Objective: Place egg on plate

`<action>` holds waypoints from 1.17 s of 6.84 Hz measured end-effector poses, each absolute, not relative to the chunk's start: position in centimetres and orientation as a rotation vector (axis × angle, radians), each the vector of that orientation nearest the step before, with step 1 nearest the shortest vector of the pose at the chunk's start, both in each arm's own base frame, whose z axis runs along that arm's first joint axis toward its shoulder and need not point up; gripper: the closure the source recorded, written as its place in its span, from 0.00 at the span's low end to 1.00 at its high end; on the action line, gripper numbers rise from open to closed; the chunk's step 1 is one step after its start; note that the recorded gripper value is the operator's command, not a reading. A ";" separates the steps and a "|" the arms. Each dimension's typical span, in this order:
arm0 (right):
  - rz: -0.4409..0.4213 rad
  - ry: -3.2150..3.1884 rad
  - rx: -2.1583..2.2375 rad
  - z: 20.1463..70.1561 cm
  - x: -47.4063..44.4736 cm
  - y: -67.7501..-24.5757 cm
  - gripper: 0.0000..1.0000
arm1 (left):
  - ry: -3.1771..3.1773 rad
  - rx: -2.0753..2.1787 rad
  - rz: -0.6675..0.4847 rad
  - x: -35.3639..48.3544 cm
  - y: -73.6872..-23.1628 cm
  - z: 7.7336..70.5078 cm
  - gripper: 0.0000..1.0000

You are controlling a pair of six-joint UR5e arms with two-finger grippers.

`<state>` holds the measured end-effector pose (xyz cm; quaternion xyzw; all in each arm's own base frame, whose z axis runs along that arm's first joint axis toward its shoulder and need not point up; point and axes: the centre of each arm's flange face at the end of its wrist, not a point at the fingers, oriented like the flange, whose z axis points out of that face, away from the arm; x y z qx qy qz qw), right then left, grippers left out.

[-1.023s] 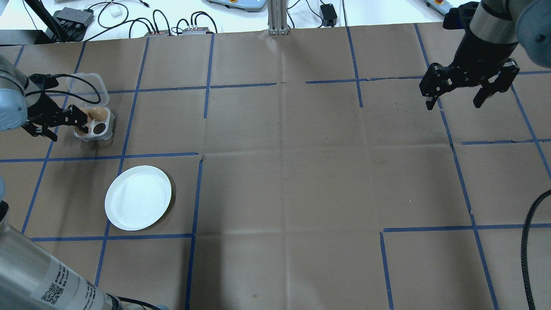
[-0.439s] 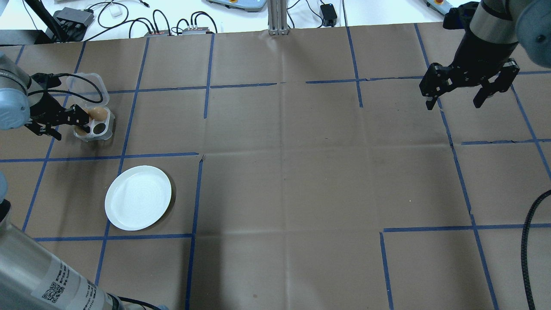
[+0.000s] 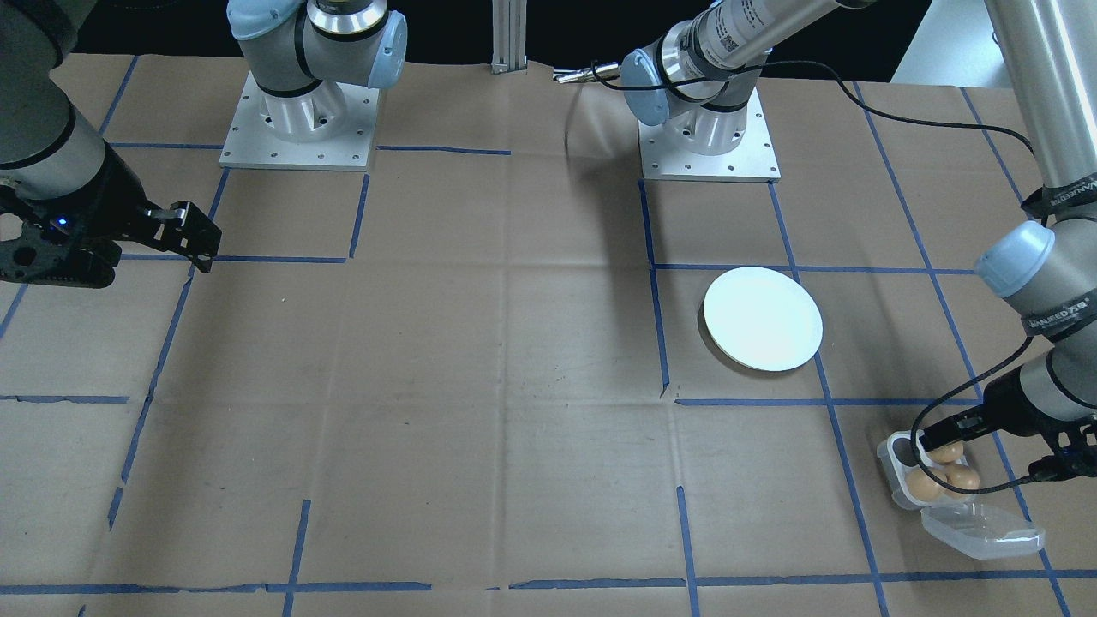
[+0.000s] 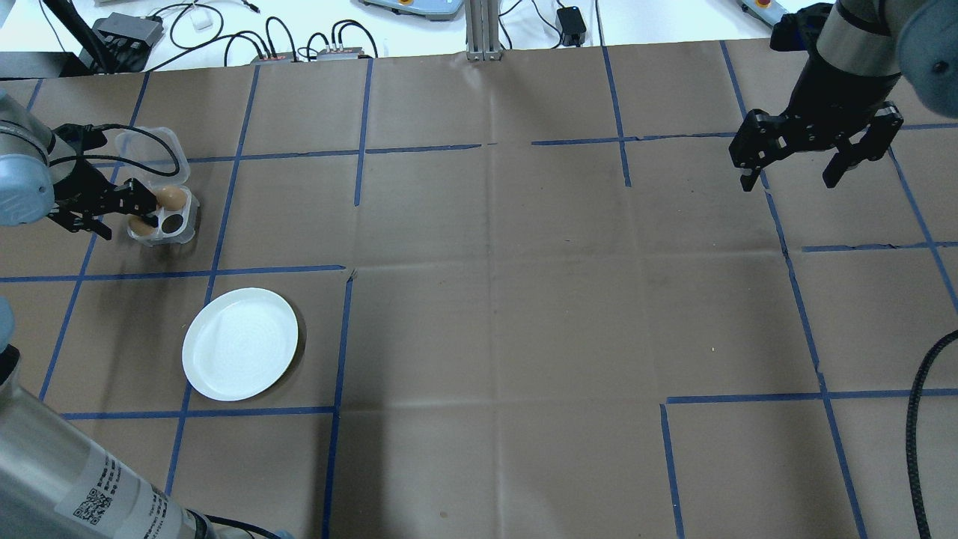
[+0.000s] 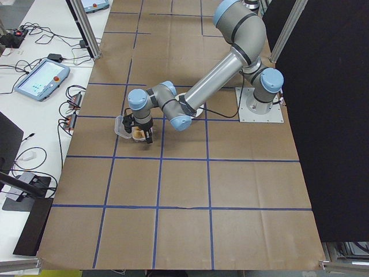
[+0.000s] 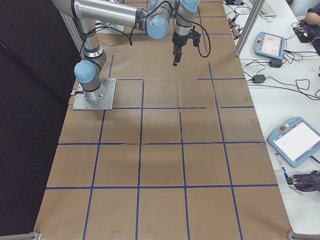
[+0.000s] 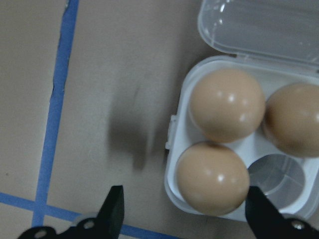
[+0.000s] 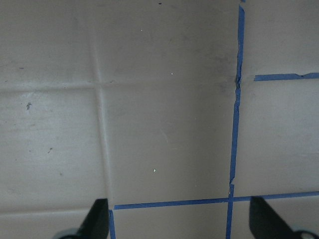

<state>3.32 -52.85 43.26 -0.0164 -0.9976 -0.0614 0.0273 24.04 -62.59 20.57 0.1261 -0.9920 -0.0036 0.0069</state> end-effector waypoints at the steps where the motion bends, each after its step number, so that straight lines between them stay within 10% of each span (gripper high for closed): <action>1: -0.190 -3.081 -0.051 43.3 3.3 -52.8 0.00 | -3.100 0.392 -0.004 24.0 -62.7 20.5 0.13; 3: -0.190 -3.081 -0.051 43.3 3.3 -52.9 0.00 | -3.101 0.379 0.001 23.5 -62.9 20.3 0.23; 8: -0.190 -3.081 -0.051 43.3 3.3 -52.8 0.00 | -3.077 0.379 0.024 23.1 -63.2 20.4 0.82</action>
